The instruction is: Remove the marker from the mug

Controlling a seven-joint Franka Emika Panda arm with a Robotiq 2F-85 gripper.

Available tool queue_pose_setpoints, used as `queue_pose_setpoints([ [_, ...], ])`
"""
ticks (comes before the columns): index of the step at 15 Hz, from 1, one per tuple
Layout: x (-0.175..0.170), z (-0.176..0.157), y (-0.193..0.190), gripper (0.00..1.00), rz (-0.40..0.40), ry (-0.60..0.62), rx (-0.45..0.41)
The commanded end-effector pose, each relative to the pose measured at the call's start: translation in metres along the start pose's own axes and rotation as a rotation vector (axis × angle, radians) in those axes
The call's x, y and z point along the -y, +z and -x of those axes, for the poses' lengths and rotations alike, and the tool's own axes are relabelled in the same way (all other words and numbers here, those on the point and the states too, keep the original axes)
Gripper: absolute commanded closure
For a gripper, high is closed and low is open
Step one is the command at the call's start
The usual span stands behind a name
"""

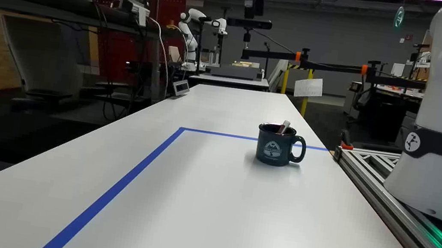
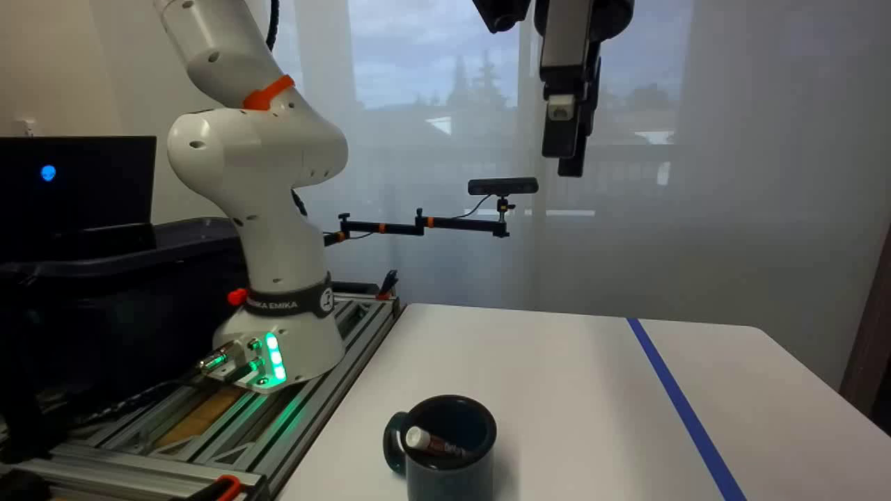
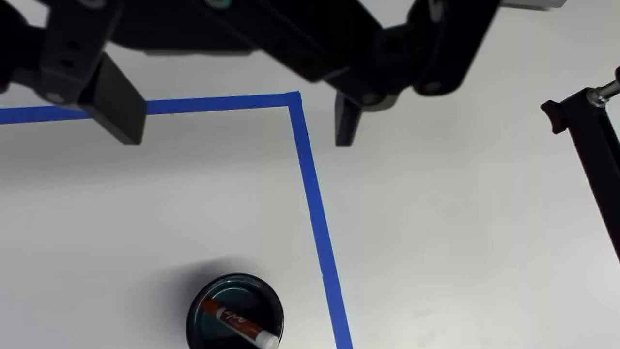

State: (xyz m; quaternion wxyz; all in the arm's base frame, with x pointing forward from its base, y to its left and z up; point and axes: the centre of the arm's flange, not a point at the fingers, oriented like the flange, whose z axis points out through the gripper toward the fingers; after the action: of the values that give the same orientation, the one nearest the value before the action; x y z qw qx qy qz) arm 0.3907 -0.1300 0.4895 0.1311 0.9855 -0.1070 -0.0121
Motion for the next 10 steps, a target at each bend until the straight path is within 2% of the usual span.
queue_pose_setpoints([
  [1, 0.0, 0.0, 0.0, 0.0, 0.0, 0.0, 0.0],
  [6, 0.0, 0.0, 0.0, 0.0, 0.0, 0.0, 0.0],
  [8, 0.012, 0.004, 0.015, 0.0, -0.001, -0.167, 0.028],
  [10, 0.024, 0.014, 0.037, 0.0, -0.015, -0.27, 0.045],
])
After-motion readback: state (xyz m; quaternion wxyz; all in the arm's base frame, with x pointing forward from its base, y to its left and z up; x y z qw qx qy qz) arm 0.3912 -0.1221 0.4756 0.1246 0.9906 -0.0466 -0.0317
